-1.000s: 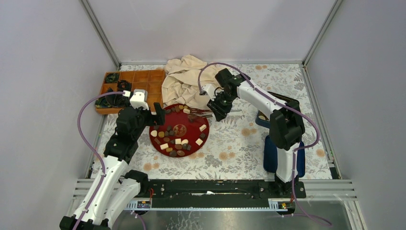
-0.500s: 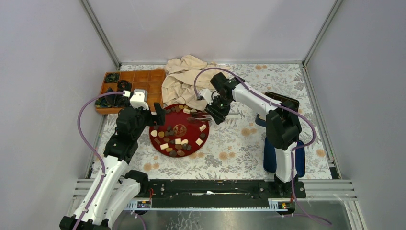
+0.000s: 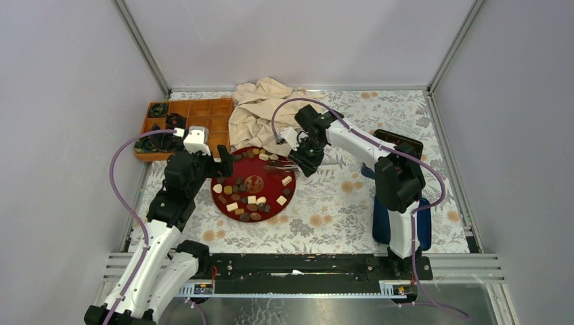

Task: Pack the chocolate
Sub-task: Pick up the fake chocolate from the plate.

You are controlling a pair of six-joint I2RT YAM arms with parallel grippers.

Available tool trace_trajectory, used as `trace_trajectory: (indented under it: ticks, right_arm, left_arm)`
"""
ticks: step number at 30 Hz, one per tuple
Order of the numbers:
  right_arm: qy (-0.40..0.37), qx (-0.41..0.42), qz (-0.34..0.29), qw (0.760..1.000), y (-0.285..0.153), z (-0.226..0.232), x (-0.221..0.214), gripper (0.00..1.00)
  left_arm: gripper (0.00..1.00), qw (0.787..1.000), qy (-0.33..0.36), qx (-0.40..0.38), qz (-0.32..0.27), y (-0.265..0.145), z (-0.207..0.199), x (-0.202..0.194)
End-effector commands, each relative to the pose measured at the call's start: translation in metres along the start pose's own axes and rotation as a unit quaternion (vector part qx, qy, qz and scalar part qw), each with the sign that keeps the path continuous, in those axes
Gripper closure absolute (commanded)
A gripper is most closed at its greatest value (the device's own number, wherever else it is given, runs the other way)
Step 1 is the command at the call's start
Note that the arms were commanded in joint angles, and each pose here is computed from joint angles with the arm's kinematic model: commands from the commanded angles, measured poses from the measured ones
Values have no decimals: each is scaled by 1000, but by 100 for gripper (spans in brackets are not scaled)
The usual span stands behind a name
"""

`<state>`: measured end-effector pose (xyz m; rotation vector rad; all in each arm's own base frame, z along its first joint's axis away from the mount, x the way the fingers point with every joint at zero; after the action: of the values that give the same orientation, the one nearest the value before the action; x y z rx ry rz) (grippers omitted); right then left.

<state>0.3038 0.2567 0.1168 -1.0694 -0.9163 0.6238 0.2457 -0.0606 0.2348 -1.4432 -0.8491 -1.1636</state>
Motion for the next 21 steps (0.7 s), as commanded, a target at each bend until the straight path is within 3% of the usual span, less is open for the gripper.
trace_trajectory:
  ticks: [1, 4, 10, 21]
  right_arm:
    - [-8, 3, -20, 1000, -11, 8, 8, 86]
    - [-9, 6, -29, 1000, -17, 11, 8, 94]
    - [-14, 35, -54, 998, -34, 24, 6, 100]
    - [19, 115, -121, 986, -81, 27, -32, 100]
  left_arm:
    - [2, 1000, 4, 6, -28, 1, 3, 10]
    - [2, 1000, 4, 6, -28, 0, 3, 10]
    - [2, 1000, 4, 7, -30, -1, 3, 11]
    - [2, 999, 3, 8, -31, -1, 4, 11]
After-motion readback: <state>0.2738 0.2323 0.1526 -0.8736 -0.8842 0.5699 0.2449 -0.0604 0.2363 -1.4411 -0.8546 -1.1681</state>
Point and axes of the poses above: each gripper's point midway between its finger pads, its own y axis out along the fingers, its own z axis along the line the jaws close on, x = y × z, the point moved 4 cm from there along -y, back along the fingers, and after that the axes turned 8 degrees about y, right-handed, at the moved point
